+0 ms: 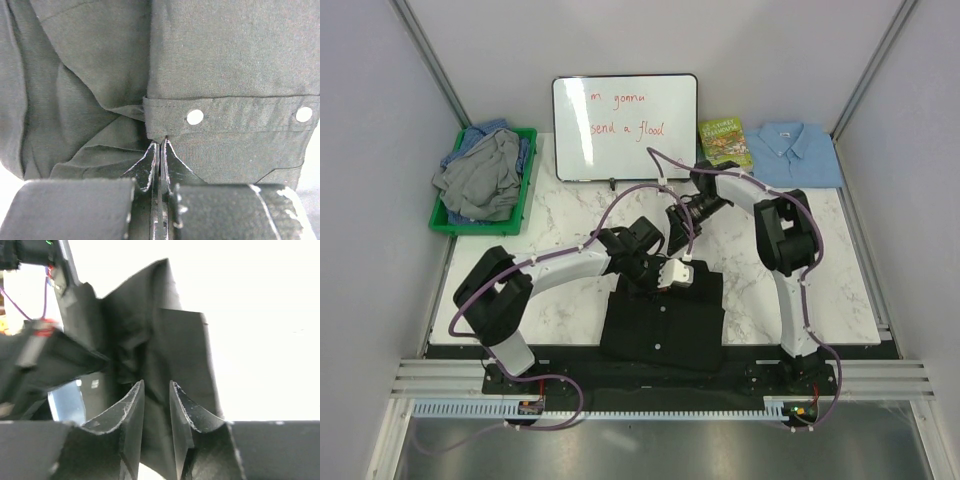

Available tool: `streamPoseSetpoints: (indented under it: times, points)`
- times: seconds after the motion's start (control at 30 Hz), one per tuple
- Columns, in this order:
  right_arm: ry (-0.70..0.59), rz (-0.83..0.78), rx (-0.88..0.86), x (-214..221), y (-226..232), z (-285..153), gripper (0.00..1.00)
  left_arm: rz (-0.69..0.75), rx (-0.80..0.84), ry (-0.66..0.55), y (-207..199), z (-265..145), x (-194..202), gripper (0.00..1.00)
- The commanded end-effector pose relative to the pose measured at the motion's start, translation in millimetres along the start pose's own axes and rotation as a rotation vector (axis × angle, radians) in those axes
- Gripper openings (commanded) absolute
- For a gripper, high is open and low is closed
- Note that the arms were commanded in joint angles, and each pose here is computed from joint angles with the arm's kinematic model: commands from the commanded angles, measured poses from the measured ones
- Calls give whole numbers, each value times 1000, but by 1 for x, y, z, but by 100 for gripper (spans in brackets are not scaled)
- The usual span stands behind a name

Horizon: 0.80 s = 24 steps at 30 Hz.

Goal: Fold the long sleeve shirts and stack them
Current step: Fold the shirt

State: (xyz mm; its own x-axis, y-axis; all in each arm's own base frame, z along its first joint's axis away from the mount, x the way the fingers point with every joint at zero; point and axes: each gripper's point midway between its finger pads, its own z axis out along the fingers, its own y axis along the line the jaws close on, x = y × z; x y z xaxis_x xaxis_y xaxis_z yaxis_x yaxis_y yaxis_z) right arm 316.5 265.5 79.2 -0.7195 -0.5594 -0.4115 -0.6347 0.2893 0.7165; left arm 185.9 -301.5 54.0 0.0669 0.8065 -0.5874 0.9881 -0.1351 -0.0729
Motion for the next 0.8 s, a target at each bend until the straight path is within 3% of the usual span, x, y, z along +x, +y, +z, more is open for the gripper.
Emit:
streamPoseSetpoints:
  times: [0.0,0.3,0.77]
  points:
    - [57,9,-25,12,-24,17,33,-15,-22,-23,8,-6,-14,2]
    - [129,43,-6,38,-47,32,28,24,-96,-35,23,-21,-29,2]
    - [141,8,-11,44,-44,29,27,28,-213,-21,104,-31,-36,2]
